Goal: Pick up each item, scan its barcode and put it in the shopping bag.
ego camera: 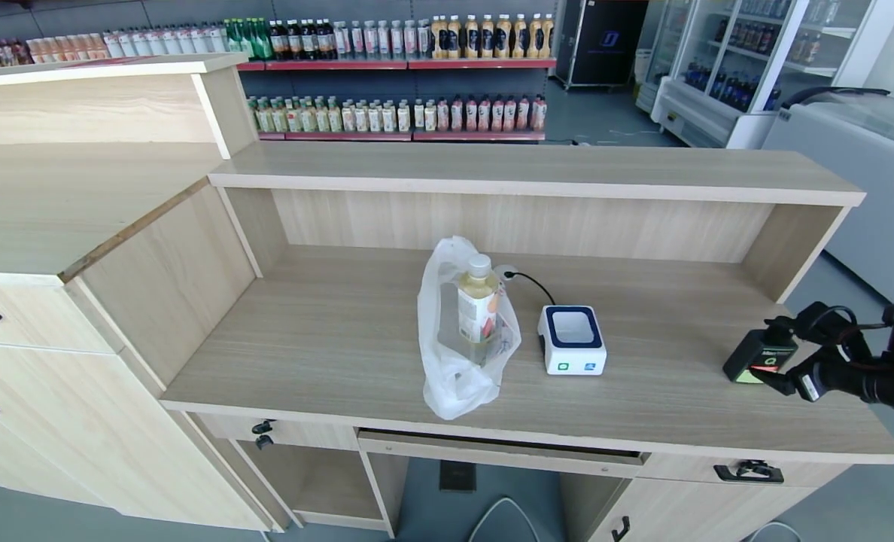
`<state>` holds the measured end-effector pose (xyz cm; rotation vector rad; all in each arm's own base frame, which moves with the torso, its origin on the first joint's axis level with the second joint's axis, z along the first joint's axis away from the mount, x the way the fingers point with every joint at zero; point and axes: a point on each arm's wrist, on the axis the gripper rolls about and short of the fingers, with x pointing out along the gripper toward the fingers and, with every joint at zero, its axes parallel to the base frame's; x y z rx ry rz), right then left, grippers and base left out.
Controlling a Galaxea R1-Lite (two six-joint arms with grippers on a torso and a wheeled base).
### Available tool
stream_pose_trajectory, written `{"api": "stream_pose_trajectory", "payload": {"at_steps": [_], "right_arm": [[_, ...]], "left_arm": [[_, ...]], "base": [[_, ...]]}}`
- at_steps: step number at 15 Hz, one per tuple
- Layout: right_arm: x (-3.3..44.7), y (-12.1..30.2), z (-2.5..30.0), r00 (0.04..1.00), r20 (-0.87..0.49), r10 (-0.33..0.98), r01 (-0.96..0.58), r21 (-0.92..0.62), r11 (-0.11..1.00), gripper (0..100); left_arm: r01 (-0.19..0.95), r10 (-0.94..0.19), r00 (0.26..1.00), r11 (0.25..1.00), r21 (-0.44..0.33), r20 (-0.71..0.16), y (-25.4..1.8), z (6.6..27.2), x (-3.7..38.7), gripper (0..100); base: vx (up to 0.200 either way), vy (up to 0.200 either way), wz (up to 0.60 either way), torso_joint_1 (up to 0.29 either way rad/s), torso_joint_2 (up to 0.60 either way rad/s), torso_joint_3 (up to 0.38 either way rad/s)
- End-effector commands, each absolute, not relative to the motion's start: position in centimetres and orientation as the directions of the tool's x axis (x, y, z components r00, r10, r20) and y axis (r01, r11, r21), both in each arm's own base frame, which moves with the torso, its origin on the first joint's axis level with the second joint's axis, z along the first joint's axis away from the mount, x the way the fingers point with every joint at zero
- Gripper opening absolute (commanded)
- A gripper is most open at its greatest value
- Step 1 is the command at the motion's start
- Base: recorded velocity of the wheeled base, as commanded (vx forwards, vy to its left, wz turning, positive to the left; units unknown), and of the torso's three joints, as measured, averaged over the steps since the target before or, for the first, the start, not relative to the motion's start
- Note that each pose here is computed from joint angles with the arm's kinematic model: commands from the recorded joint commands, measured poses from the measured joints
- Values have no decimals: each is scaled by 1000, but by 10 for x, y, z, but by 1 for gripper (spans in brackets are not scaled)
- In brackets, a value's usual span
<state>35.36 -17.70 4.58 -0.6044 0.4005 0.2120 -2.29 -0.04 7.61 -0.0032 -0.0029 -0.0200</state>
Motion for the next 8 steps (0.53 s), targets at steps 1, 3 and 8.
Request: {"api": "stream_pose_trajectory", "payload": {"at_steps": [1, 3, 8], "right_arm": [[361, -169, 37, 893, -432, 123, -350, -498, 793, 100], [367, -163, 32, 888, -433, 157, -385, -511, 769, 100], [384, -157, 29, 892, -413, 183, -401, -541, 739, 100]], "left_arm": [[20, -20, 1000, 1000, -3, 2, 0, 76, -23, 100], [20, -20, 1000, 1000, -3, 2, 0, 76, -23, 100], [20, -20, 1000, 1000, -3, 2, 0, 76, -23, 100]], "base": [[0, 0, 0, 0, 0, 0], [0, 0, 0, 0, 0, 0], [0, 0, 0, 0, 0, 0]]}}
